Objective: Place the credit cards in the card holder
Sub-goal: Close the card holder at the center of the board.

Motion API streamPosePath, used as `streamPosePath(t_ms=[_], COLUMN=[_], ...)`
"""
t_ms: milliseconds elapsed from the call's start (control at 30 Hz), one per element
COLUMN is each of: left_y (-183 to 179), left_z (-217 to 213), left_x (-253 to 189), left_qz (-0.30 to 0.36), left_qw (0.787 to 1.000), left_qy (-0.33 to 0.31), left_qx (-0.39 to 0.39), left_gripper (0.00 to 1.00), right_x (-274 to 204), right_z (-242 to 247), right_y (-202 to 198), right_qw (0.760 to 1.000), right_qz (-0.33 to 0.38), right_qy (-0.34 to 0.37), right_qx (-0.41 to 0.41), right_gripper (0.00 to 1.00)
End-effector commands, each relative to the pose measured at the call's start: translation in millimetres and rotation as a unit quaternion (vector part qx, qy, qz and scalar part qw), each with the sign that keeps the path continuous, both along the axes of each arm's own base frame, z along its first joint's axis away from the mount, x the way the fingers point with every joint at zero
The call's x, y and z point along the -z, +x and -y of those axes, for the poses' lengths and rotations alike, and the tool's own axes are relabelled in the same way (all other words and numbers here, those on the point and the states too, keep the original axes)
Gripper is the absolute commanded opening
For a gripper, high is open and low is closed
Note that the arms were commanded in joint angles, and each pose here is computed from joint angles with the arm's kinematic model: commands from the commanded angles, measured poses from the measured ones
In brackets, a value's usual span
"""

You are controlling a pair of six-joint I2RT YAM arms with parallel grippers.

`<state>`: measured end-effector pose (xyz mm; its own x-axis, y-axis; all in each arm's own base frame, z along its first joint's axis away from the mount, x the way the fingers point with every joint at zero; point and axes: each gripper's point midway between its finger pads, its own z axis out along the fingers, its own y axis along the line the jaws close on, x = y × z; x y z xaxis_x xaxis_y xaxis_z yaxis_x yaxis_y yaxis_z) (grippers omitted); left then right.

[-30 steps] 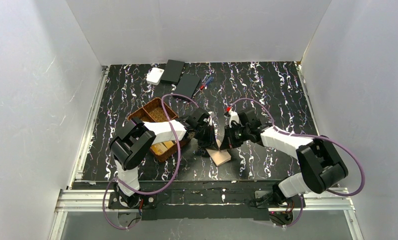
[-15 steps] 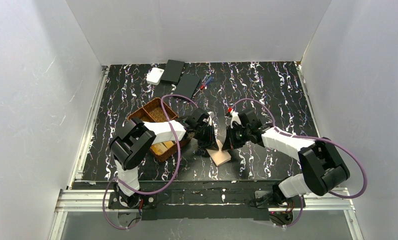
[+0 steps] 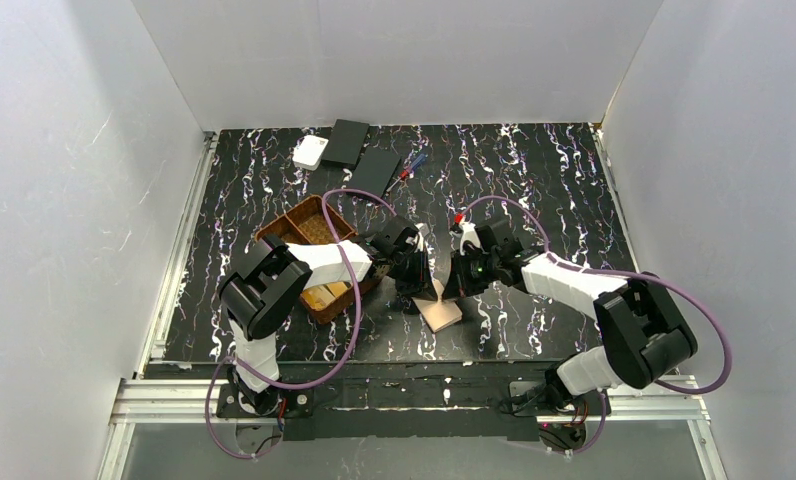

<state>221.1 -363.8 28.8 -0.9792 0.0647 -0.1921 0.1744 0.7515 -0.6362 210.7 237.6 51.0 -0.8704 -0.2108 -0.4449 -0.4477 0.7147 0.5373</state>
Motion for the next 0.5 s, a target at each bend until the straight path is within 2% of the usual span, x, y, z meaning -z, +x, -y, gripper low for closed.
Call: streamPosePath(t_ms=[0, 467], left_y=[-4.5, -4.6], left_z=[-12.1, -11.8], left_x=[13.9, 13.3], left_qz=[-0.004, -0.003], left_qw=[1.0, 1.0], left_qy=[0.03, 0.03], left_qx=[0.0, 0.002], left_gripper=[0.01, 0.0], right_x=[-2.4, 6.2], right_z=[-7.3, -8.0], right_y=[7.1, -0.1], right_qw=[1.0, 1.0], right_qz=[0.005, -0.013], right_qy=[0.016, 0.018], right_qx=[-0.003, -0.012], right_gripper=[0.01, 0.01])
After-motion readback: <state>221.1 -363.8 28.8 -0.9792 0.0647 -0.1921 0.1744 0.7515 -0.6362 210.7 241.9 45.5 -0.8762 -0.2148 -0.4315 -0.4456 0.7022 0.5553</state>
